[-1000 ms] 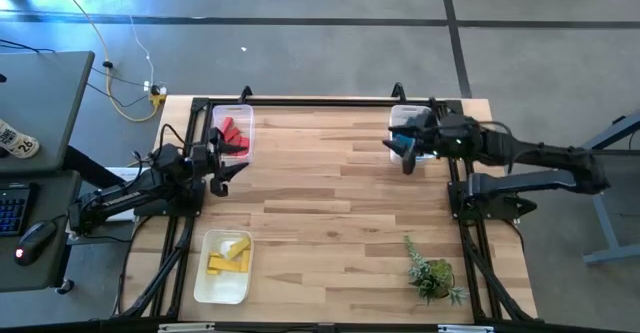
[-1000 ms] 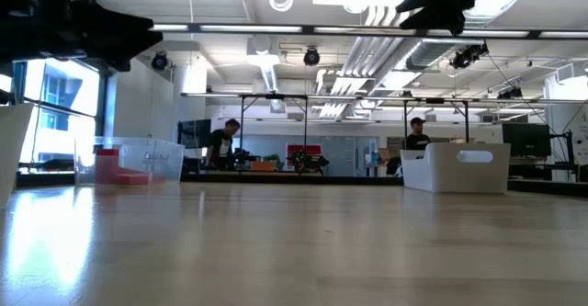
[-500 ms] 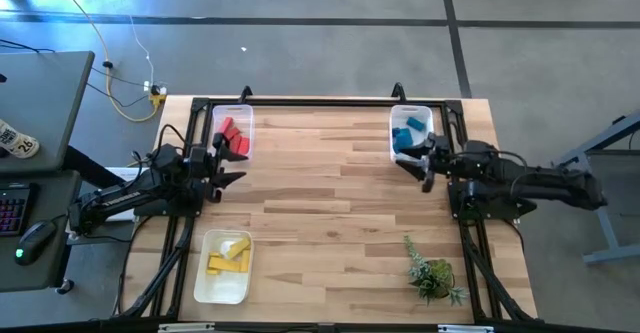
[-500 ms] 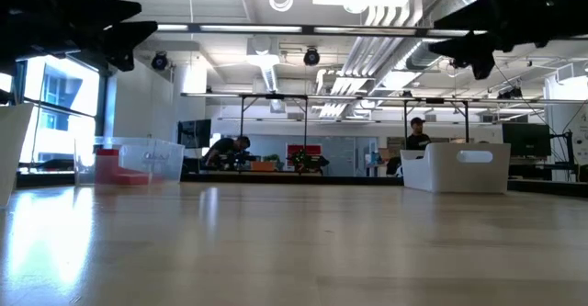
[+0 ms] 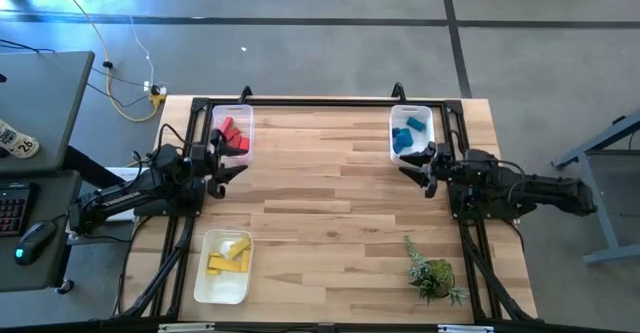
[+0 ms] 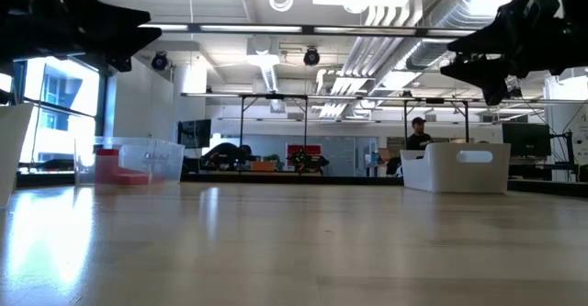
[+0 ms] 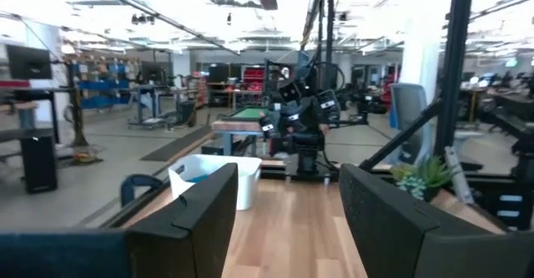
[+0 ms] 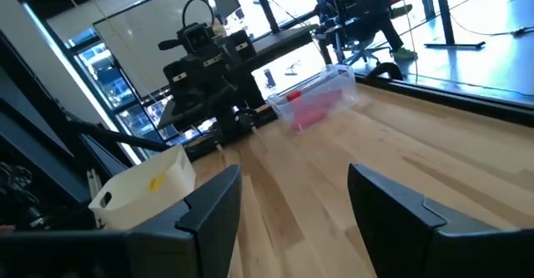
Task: Sort & place blocks by color
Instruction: Return to Home Position
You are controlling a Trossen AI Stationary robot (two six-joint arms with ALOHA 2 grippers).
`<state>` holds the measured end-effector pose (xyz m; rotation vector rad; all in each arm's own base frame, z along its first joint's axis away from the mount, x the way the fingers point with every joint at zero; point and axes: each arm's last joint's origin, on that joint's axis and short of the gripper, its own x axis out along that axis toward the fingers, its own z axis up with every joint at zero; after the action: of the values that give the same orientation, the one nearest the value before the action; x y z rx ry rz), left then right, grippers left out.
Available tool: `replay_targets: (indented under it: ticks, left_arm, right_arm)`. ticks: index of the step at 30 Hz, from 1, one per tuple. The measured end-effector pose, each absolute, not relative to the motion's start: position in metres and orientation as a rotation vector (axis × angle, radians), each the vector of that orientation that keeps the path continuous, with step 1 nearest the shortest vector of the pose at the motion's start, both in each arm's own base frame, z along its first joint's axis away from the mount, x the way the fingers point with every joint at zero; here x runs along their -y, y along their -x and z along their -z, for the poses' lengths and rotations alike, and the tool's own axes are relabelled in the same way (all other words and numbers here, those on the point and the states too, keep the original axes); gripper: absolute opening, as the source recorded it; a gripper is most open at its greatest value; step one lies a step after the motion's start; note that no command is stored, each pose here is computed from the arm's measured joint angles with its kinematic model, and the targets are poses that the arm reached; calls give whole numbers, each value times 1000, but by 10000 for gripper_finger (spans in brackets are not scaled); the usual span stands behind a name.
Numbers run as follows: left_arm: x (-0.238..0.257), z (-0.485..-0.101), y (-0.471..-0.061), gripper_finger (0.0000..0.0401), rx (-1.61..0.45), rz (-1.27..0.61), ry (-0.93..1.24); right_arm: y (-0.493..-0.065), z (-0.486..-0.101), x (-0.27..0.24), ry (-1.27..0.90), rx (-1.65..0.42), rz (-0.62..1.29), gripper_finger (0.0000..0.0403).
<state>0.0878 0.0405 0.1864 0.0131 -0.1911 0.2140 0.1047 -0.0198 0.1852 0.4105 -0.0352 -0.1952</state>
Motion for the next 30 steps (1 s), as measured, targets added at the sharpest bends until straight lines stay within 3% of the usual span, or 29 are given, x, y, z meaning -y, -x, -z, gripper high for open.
replay_targets:
  ticks: [9,20,30]
  left_arm:
    - [-44,-180,-88,197,135,-321,1]
    - [-44,-179,-88,197,125,-320,4]
    - [-44,-179,-88,197,125,-320,4]
  right_arm:
    - [-105,-171,20,-425,2,205,207]
    - [-105,-159,24,-471,-18,341,207]
    - [-104,-157,23,-468,-47,348,207]
